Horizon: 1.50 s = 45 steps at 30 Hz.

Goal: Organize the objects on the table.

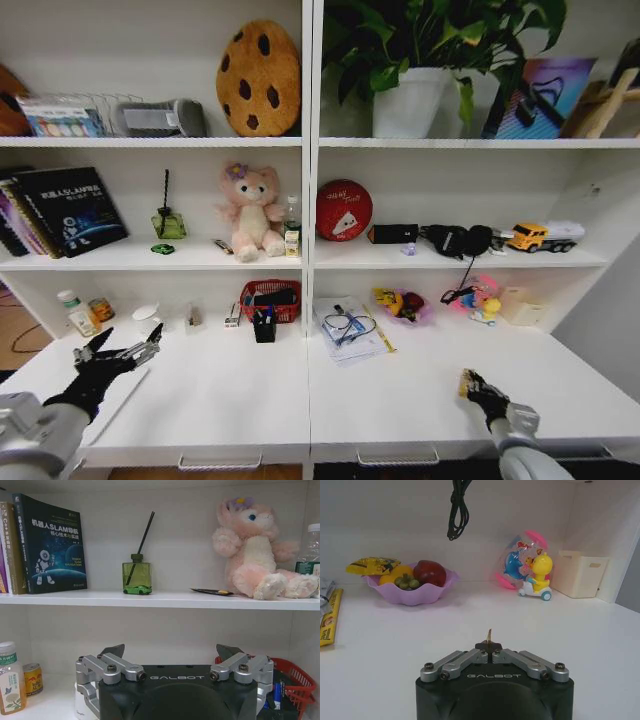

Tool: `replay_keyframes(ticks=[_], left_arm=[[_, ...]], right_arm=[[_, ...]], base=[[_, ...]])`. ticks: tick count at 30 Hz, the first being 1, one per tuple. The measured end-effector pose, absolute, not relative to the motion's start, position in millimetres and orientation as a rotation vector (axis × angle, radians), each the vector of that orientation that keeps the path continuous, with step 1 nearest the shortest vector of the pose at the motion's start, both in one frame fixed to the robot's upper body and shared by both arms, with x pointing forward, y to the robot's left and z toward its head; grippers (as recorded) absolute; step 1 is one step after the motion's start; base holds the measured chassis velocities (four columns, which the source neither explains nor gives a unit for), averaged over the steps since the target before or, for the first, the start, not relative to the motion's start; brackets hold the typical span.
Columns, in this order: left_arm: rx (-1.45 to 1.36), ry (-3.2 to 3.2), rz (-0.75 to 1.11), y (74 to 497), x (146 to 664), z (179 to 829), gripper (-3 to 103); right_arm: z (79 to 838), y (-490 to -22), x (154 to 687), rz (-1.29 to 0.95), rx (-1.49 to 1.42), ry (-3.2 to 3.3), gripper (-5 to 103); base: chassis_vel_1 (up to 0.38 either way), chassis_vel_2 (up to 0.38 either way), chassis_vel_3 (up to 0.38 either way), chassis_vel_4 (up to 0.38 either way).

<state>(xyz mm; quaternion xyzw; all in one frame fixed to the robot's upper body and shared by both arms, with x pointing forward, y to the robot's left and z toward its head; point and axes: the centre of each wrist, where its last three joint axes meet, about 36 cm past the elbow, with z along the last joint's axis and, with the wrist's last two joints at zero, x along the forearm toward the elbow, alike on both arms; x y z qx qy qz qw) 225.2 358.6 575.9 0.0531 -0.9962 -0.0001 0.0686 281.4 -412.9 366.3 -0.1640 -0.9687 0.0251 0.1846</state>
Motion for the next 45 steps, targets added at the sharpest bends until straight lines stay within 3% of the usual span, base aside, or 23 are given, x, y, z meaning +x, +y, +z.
replay_keyframes(ticks=[3, 7, 15, 16, 19, 25, 28, 33, 34, 37, 39, 40, 42, 43, 45], left_arm=[[0.16, -3.0, 0.0, 359, 225, 576, 100], [0.159, -3.0, 0.0, 359, 225, 576, 100], [0.16, -3.0, 0.0, 359, 225, 576, 100], [0.16, -3.0, 0.0, 359, 225, 576, 100], [0.159, -3.0, 0.0, 359, 225, 576, 100], [0.159, -3.0, 0.0, 359, 225, 576, 100], [0.159, -3.0, 0.0, 359, 225, 576, 100], [0.16, -3.0, 0.0, 359, 225, 576, 100], [0.16, -3.0, 0.0, 359, 225, 576, 100], [0.159, -3.0, 0.0, 359, 225, 576, 100], [0.159, -3.0, 0.0, 359, 225, 576, 100], [0.159, -3.0, 0.0, 359, 225, 576, 100], [0.159, -3.0, 0.0, 359, 225, 576, 100], [0.16, -3.0, 0.0, 359, 225, 576, 100], [0.16, -3.0, 0.0, 359, 225, 576, 100]], right_arm=[[373, -412, 293, 0.049, -0.432, -2.764, 0], [405, -413, 356, -0.123, -0.225, -2.86, 0], [417, -418, 447, -0.172, -0.142, -2.9, 0], [417, -418, 447, -0.172, -0.142, -2.9, 0], [404, -424, 518, -0.07, -0.173, -2.925, 0], [381, -429, 544, 0.0, -0.238, -2.978, 0], [369, -426, 544, 0.01, -0.247, -2.967, -3], [350, -419, 522, 0.003, -0.232, -2.94, 17], [350, -419, 522, 0.003, -0.232, -2.94, 17], [352, -417, 495, 0.002, -0.21, -2.95, 33], [353, -417, 487, 0.004, -0.202, -2.953, 33], [356, -415, 464, 0.01, -0.179, -2.957, 44], [356, -413, 448, 0.019, -0.168, -2.961, 44], [352, -408, 422, 0.054, -0.164, -2.973, 54], [351, -406, 407, 0.079, -0.167, -2.981, 54]], base=[[0.0, 0.0, 0.0, 0.0], [0.0, 0.0, 0.0, 0.0], [0.0, 0.0, 0.0, 0.0], [0.0, 0.0, 0.0, 0.0], [0.0, 0.0, 0.0, 0.0], [0.0, 0.0, 0.0, 0.0], [0.0, 0.0, 0.0, 0.0], [0.0, 0.0, 0.0, 0.0], [0.0, 0.0, 0.0, 0.0], [0.0, 0.0, 0.0, 0.0], [0.0, 0.0, 0.0, 0.0], [0.0, 0.0, 0.0, 0.0], [0.0, 0.0, 0.0, 0.0], [0.0, 0.0, 0.0, 0.0], [0.0, 0.0, 0.0, 0.0]])
